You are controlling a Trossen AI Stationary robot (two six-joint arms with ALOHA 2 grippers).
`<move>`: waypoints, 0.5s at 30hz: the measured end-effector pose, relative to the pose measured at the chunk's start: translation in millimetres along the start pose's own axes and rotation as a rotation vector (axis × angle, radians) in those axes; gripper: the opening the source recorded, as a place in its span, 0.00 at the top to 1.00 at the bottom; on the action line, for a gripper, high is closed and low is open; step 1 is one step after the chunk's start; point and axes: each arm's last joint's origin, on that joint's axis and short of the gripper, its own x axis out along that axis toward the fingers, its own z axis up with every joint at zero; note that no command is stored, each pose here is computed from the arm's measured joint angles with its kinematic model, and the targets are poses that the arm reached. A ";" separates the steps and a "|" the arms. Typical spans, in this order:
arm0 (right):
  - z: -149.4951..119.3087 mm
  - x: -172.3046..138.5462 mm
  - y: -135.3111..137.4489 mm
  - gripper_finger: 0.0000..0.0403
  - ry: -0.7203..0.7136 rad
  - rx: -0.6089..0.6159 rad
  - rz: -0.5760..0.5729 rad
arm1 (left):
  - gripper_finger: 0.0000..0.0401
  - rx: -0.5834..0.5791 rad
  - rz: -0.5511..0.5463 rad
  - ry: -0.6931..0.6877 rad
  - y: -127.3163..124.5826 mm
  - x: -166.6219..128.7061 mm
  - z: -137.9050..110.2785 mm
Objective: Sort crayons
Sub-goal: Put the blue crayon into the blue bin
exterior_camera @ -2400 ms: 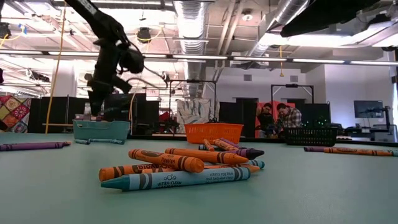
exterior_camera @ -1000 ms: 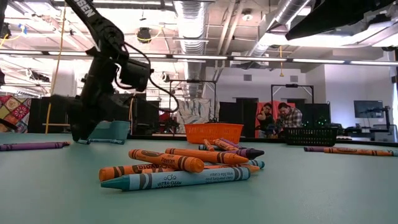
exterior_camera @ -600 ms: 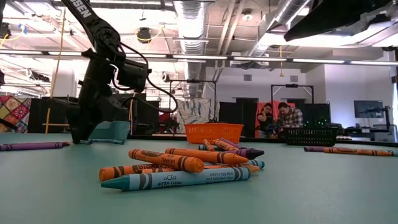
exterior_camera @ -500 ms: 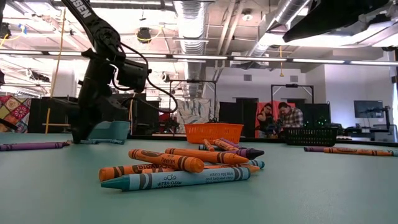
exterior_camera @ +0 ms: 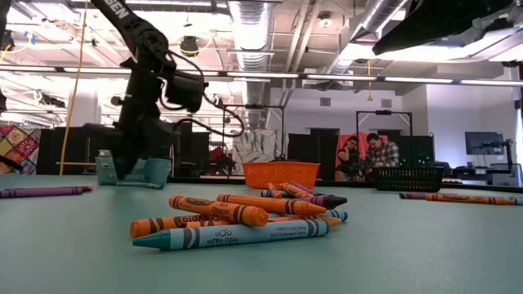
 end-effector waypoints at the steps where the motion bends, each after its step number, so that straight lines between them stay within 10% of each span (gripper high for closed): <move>1: 0.0 0.0 0.0 0.63 0.000 0.000 0.000 | 1.00 0.003 0.008 0.008 2.5 -3.4 0.0; 15: -0.1 -0.1 0.1 0.63 0.001 0.000 0.002 | 1.00 -0.167 0.182 0.001 67.4 -40.4 -17.7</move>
